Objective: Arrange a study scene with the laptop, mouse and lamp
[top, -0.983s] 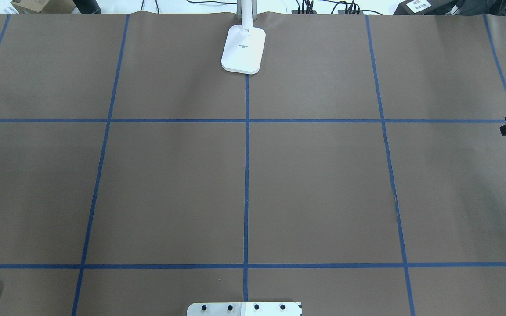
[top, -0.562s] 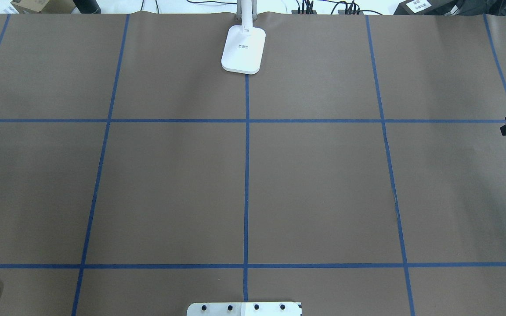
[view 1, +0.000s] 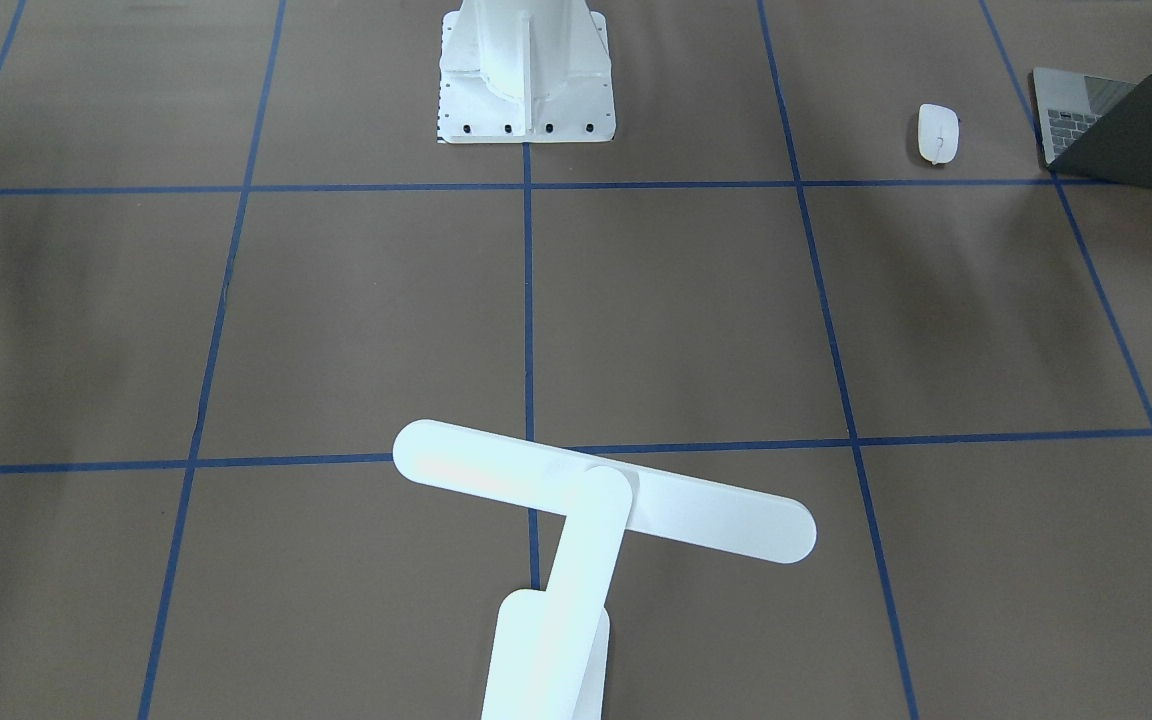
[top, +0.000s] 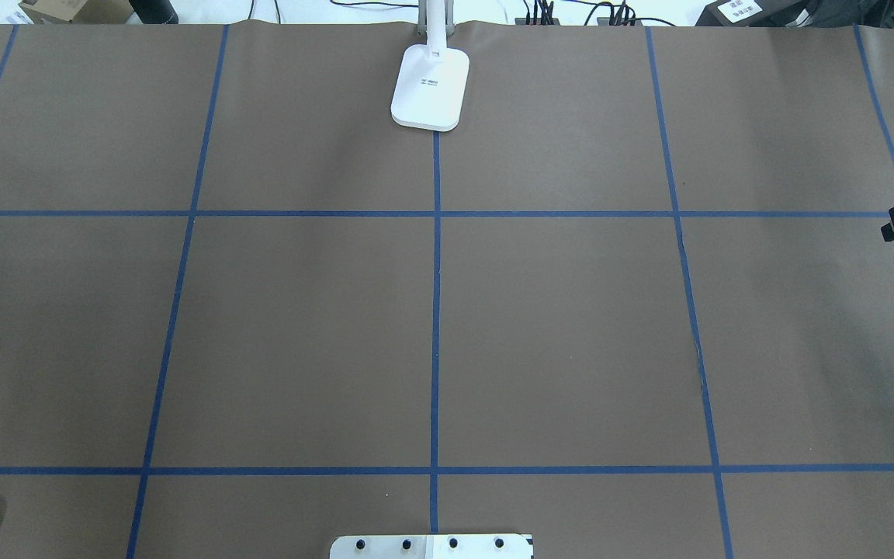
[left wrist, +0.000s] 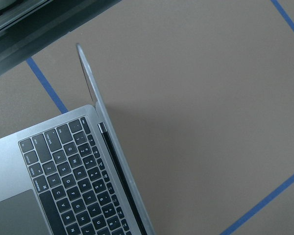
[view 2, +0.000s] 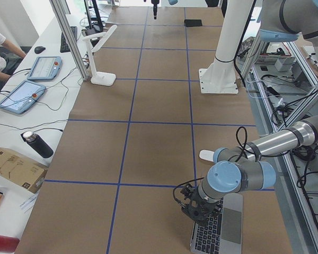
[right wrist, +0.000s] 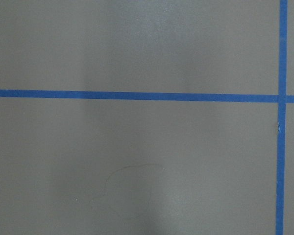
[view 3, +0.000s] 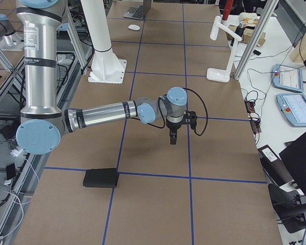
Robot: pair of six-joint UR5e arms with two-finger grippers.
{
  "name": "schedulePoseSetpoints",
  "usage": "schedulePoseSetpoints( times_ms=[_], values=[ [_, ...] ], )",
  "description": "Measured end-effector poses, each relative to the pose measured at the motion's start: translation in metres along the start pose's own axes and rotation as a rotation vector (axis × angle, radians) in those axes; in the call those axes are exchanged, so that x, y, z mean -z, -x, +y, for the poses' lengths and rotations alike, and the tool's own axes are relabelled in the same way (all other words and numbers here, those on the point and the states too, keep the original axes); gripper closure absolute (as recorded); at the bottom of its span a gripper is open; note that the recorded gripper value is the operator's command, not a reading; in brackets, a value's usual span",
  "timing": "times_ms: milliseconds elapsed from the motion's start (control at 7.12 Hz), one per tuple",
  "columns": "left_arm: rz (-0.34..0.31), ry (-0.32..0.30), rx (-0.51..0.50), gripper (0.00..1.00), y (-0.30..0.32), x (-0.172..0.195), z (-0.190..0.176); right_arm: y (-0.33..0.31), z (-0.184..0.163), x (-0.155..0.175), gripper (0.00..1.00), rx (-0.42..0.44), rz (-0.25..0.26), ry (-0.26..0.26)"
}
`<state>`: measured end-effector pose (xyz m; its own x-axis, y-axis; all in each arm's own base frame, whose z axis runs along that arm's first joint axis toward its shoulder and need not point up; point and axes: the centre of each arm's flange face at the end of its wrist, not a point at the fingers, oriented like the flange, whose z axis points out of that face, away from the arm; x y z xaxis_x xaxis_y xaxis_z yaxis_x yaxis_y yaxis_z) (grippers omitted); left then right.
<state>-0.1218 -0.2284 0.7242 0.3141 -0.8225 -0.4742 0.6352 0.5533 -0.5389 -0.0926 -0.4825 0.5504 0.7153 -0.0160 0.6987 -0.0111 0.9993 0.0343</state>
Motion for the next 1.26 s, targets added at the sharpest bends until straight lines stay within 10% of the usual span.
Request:
schedulePoseSetpoints(
  times_ms=[562,1264],
  values=[
    [0.043,0.076,0.028,1.0,0.005,-0.011,0.0,0.003,0.0,-0.002,0.01,-0.005,-0.001,0.003],
    [0.077,0.099,0.022,1.0,-0.034,0.021,0.012,0.016,0.001,-0.005,0.01,-0.031,-0.021,-0.018]
  ],
)
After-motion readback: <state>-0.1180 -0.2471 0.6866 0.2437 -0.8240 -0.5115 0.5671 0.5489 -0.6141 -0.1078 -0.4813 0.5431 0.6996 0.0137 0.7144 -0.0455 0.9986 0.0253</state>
